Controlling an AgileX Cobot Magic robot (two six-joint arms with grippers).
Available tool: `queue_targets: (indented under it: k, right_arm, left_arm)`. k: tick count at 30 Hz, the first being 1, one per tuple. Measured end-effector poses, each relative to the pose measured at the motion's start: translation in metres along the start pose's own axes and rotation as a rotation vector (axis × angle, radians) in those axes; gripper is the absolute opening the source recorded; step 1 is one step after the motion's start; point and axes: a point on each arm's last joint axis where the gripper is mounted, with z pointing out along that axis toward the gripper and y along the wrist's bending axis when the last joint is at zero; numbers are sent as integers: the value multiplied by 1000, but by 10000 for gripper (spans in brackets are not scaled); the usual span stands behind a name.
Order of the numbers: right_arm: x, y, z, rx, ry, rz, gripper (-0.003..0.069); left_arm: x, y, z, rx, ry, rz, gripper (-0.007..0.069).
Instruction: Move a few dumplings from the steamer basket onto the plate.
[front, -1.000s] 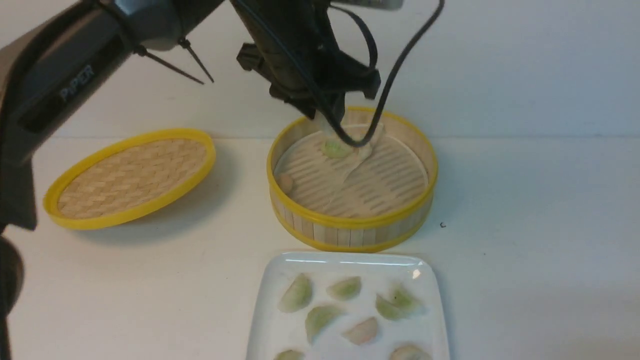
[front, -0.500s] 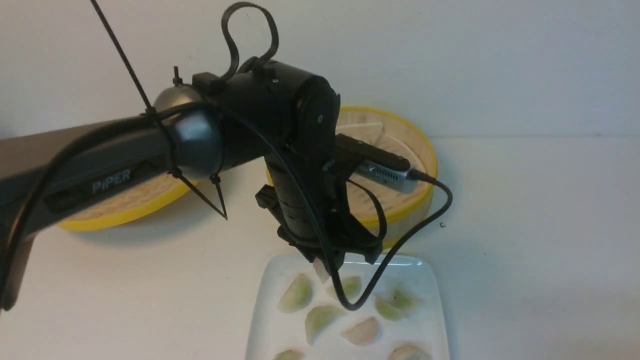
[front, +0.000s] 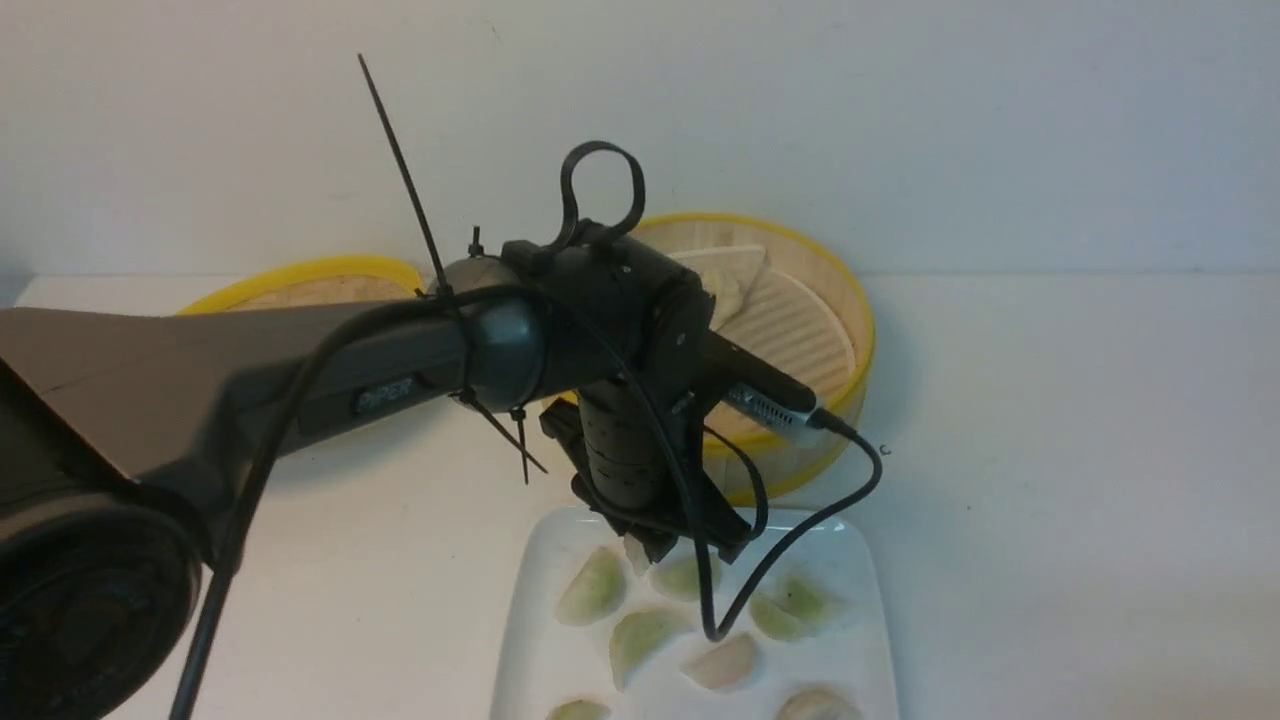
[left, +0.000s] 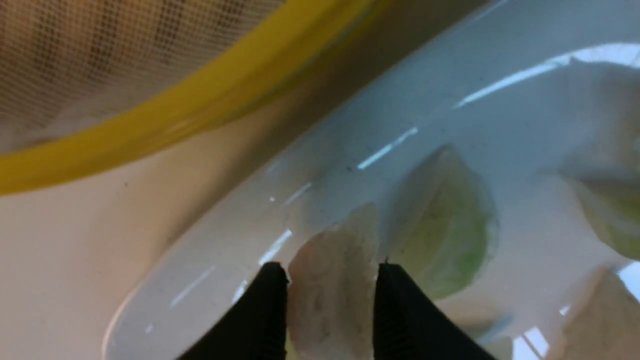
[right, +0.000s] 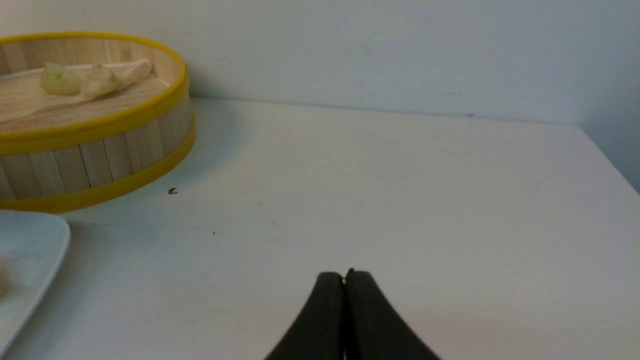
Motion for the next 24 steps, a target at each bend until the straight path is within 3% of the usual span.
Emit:
queue_targets:
  k: [6, 12, 16, 19, 24]
  right_arm:
    - [0, 0, 0, 0, 0, 0, -15]
    - [0, 0, 0, 0, 0, 0, -15]
    - [0, 0, 0, 0, 0, 0, -15]
    - [0, 0, 0, 0, 0, 0, -15]
    - [0, 0, 0, 0, 0, 0, -15]
  left_arm:
    - [-4, 2, 2, -20, -40, 14, 234]
    - [-3, 2, 2, -18, -27, -7, 375]
    - [-2, 2, -3, -22, 9, -27, 393]
    - [-6, 3, -20, -26, -2, -42, 330]
    - [-4, 7, -100, -28, -171, -58, 85]
